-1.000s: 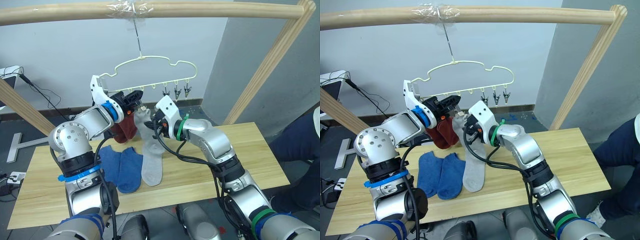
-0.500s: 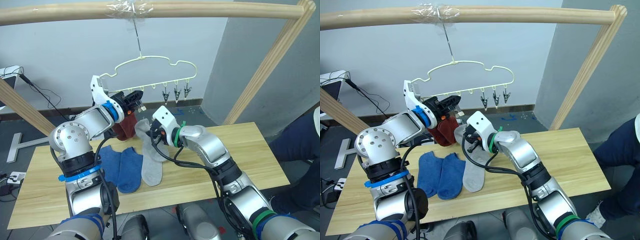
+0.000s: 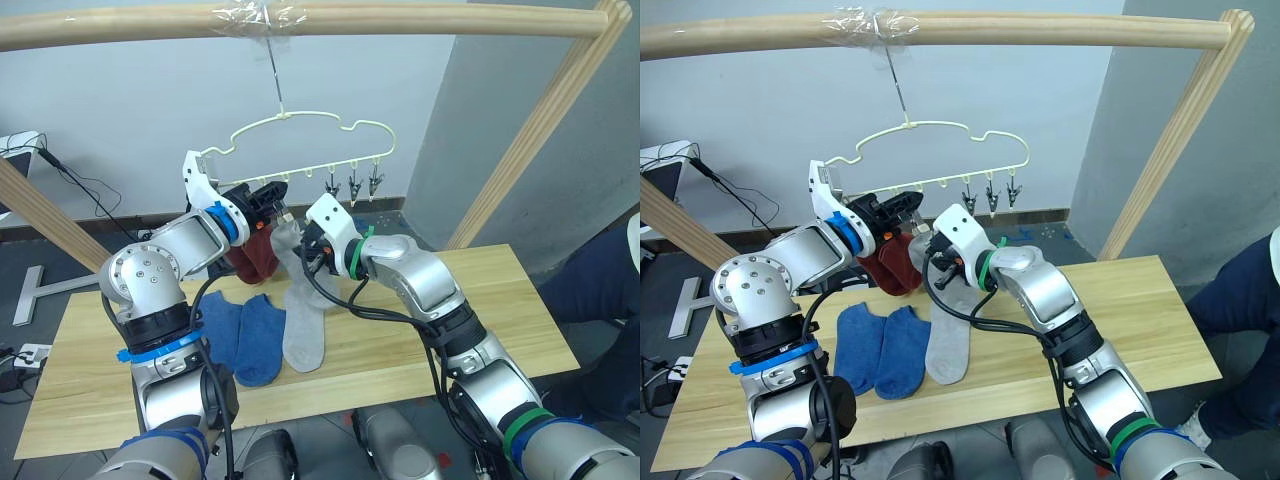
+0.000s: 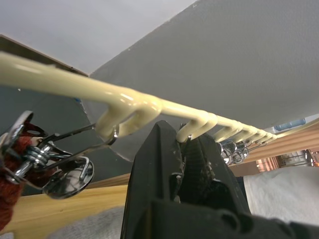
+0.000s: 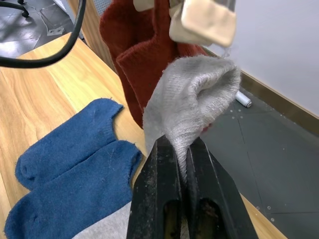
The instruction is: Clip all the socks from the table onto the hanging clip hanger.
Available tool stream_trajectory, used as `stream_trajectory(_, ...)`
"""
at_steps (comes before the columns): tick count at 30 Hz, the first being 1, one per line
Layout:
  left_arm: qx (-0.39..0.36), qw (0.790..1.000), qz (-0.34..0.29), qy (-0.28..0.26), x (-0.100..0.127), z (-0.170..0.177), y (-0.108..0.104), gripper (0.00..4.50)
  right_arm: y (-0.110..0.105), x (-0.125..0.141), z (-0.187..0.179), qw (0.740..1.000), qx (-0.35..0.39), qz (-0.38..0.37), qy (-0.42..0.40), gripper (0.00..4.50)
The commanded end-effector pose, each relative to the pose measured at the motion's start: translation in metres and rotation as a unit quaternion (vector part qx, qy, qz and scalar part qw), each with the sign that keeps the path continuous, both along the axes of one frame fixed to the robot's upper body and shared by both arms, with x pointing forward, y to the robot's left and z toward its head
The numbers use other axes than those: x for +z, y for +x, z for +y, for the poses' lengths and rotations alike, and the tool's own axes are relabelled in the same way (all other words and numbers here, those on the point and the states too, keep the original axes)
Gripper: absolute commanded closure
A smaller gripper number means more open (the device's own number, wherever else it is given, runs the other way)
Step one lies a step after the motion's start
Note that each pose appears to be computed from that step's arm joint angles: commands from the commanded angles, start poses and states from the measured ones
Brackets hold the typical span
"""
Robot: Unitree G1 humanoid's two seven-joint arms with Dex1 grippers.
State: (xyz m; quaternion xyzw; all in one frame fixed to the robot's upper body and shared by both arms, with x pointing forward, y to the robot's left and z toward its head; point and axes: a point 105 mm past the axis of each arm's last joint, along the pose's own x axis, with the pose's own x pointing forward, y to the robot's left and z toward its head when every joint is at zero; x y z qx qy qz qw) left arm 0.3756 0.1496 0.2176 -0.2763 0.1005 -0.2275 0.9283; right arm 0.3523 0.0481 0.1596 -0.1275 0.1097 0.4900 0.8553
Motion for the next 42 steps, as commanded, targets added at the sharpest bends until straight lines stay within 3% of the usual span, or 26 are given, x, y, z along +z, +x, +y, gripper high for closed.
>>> stream_trajectory(1,-0.01,0.999,-0.049,-0.004,0.023,-0.004,-0.004,4.35,-0.006,0.031,0.008,0.999,0.019,-0.036,0.031,4.48)
stream_trajectory(12,-0.006,0.999,-0.048,0.0,0.022,-0.003,-0.004,4.35,-0.008,0.05,0.015,0.997,0.033,-0.052,0.042,4.48)
stream_trajectory(23,0.001,0.999,-0.05,0.002,0.021,-0.002,-0.003,4.35,-0.01,0.051,0.016,0.997,0.036,-0.051,0.042,4.48)
stream_trajectory(31,-0.009,0.998,-0.055,-0.009,0.024,-0.003,-0.004,1.95,-0.009,0.05,0.016,0.997,0.035,-0.05,0.043,4.5)
stream_trajectory(38,-0.013,0.998,-0.062,0.011,0.025,-0.002,-0.007,1.95,-0.009,0.048,0.014,0.998,0.031,-0.045,0.041,4.5)
stream_trajectory(39,-0.013,0.998,-0.063,0.018,0.025,-0.002,-0.008,1.91,-0.008,0.047,0.013,0.998,0.028,-0.043,0.039,3.97)
stream_trajectory(42,-0.018,0.996,-0.07,0.057,0.021,-0.003,-0.012,1.91,-0.005,0.045,0.011,0.998,0.02,-0.042,0.032,3.03)
